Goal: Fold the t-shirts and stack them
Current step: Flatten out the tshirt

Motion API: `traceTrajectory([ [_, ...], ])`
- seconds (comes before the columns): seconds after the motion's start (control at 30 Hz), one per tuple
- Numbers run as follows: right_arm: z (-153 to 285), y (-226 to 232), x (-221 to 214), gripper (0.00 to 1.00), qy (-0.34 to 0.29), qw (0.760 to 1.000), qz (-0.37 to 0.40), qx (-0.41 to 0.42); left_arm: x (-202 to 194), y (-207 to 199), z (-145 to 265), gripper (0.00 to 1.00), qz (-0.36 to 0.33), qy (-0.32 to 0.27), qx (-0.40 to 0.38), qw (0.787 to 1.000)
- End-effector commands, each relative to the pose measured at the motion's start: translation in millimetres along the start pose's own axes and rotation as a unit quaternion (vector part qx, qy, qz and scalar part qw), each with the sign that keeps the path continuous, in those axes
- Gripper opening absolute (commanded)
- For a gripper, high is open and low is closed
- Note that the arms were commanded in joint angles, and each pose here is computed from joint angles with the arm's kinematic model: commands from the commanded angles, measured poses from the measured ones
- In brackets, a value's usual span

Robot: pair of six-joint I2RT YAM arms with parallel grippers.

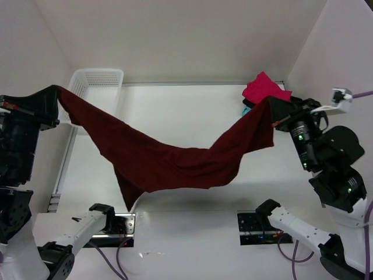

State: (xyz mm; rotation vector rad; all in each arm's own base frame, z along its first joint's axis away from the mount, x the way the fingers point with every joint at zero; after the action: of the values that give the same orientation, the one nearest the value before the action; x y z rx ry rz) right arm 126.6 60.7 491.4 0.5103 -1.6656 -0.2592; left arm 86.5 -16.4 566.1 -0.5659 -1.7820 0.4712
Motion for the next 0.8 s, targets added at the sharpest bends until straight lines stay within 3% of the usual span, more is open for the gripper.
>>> traceTrajectory([
  [0.0,-2.2,16.6,-16.8,0.00,0.048,0.995,-0.020,0.088,24.8,-5.1,17.3,0.00,0.016,-0.070,0.000,0.997],
  [0.1,9.9,39.1,-16.0,0.00,0.072,0.973,-0.050,0.214,26.3,-7.2,6.8,0.00,0.018,-0.076,0.002,0.997],
  [0.27,13.4,42.5,-21.6,0.00,0.086,0.964,-0.056,0.244,13.2,-12.0,-46.3,0.00,0.009,-0.059,-0.004,0.998],
  [0.47,-15.6,1.3,-115.3,0.00,0.172,0.979,-0.053,0.093,-54.5,-21.7,-173.3,0.00,0.014,0.072,-0.072,0.995],
  [0.57,-19.5,-28.4,-185.8,0.00,0.246,0.966,-0.080,0.000,-133.7,-8.8,-257.0,0.00,0.001,0.183,-0.097,0.978],
  [0.67,-10.9,-48.2,-217.7,0.00,0.268,0.956,-0.107,-0.057,-173.9,-28.0,-291.4,0.00,-0.032,0.221,-0.133,0.966],
  [0.7,-7.0,-54.7,-227.7,0.00,0.273,0.951,-0.123,-0.078,-208.6,-21.0,-312.4,0.00,-0.041,0.246,-0.125,0.960],
  [0.77,-1.6,-61.1,-233.6,0.00,0.268,0.950,-0.135,-0.091,-230.5,-24.8,-319.6,0.01,-0.045,0.264,-0.149,0.952],
])
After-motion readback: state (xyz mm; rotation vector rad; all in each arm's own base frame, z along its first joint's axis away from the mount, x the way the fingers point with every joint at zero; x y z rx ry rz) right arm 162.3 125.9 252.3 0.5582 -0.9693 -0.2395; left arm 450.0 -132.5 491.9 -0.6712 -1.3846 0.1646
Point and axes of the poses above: each gripper's point midway between its finger pads, its own z axis back along the fingers, its own y axis along the line the jaws close on, x = y × z, the point moved 9 cm from there along z, back along the fingers, and after that the axes turned 8 degrees about z, right-handed, at the moved point
